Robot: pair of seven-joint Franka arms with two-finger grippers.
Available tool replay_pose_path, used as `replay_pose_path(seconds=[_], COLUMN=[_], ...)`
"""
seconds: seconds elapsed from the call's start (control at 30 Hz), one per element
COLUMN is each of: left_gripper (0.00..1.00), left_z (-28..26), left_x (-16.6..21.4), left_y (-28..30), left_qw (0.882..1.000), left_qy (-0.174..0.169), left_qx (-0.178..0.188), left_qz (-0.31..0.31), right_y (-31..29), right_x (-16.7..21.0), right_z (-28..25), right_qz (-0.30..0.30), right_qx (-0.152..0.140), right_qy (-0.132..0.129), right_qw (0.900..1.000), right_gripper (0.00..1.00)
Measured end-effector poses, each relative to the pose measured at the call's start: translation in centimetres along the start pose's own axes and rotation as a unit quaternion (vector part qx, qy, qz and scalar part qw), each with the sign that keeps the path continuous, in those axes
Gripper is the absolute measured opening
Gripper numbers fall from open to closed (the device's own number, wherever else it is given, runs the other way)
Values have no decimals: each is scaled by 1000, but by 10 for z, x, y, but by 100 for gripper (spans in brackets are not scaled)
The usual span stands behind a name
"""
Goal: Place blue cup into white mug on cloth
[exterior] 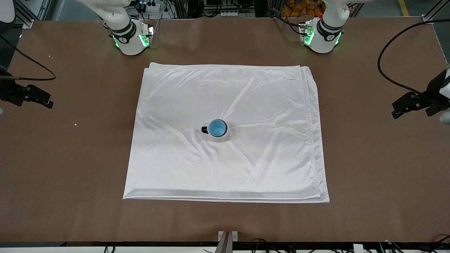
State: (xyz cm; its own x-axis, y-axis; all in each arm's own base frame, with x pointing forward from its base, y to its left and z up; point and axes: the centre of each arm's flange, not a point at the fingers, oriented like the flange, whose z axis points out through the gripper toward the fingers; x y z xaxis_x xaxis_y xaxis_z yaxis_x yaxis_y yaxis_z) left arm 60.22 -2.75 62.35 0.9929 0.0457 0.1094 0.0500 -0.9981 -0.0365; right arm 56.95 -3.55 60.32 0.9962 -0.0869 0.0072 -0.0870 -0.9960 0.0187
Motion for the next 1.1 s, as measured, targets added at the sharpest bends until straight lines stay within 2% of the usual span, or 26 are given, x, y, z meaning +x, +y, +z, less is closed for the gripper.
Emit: replay_pose_path(seconds=[0.5, 1.1], left_gripper=[100, 100], left_z=[-9, -27], left_x=[-3, -17], left_y=[0, -8], left_qw=[1000, 1000], left_qy=[5, -1], left_qx=[-16, -15], left_qz=[14, 11], right_y=[0, 0], right_x=[0, 0], right_z=[0, 0], right_qz=[0, 0], right_qx=[0, 0], right_qy=[0, 0], right_qw=[1000, 1000], right_gripper=[100, 100])
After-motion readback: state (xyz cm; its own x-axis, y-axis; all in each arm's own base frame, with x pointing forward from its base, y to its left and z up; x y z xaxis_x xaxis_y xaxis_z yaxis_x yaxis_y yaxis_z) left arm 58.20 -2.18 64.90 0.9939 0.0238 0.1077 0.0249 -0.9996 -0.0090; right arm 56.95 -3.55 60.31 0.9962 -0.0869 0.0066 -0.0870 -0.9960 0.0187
